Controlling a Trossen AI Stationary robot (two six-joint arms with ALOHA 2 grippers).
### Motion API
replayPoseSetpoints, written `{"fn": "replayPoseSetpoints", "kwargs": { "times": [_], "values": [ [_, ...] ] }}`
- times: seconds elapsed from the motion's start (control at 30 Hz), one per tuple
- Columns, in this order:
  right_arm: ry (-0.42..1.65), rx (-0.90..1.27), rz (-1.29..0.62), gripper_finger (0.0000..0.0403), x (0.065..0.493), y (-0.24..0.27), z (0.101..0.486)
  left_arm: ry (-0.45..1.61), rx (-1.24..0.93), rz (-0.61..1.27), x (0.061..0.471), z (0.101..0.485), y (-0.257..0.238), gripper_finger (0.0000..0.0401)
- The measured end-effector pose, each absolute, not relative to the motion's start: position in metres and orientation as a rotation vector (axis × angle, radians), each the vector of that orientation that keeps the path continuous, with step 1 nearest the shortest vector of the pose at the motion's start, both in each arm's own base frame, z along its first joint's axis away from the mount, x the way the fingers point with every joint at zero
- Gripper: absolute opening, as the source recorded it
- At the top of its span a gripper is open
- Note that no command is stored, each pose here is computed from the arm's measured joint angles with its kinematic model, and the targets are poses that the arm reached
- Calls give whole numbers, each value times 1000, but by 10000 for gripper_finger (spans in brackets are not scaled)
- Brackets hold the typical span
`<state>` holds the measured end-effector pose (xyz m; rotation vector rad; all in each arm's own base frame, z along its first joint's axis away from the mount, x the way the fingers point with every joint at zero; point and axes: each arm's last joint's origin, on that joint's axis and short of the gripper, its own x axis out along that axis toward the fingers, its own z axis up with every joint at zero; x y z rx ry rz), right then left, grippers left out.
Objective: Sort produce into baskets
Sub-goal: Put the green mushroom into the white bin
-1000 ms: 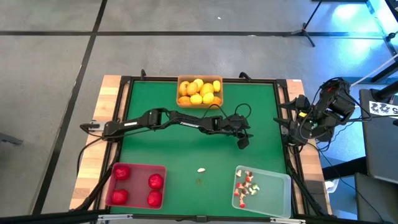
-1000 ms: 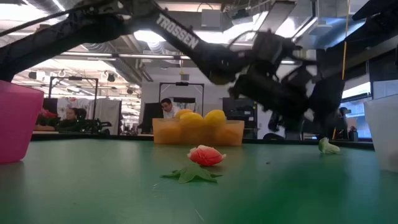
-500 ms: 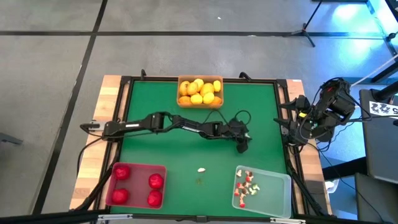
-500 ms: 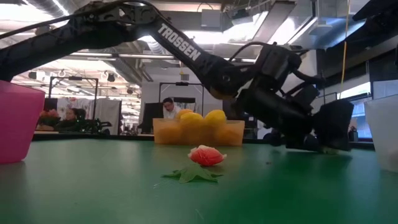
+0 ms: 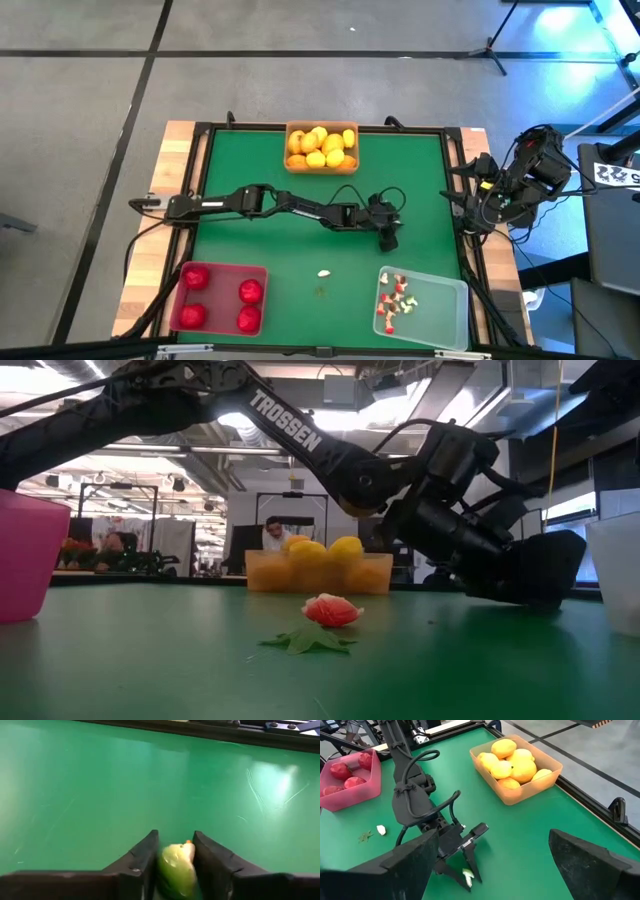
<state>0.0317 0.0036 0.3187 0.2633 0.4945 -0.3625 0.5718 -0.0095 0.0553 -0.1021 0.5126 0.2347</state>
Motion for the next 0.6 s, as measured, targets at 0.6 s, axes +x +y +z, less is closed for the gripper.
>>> {"fn": "replayPoseSetpoints", "kwargs": {
  "times": [0.6],
  "values": [
    [487, 260, -366, 374, 32, 3, 319, 518, -73, 215, 567, 117, -12, 58]
  ]
}}
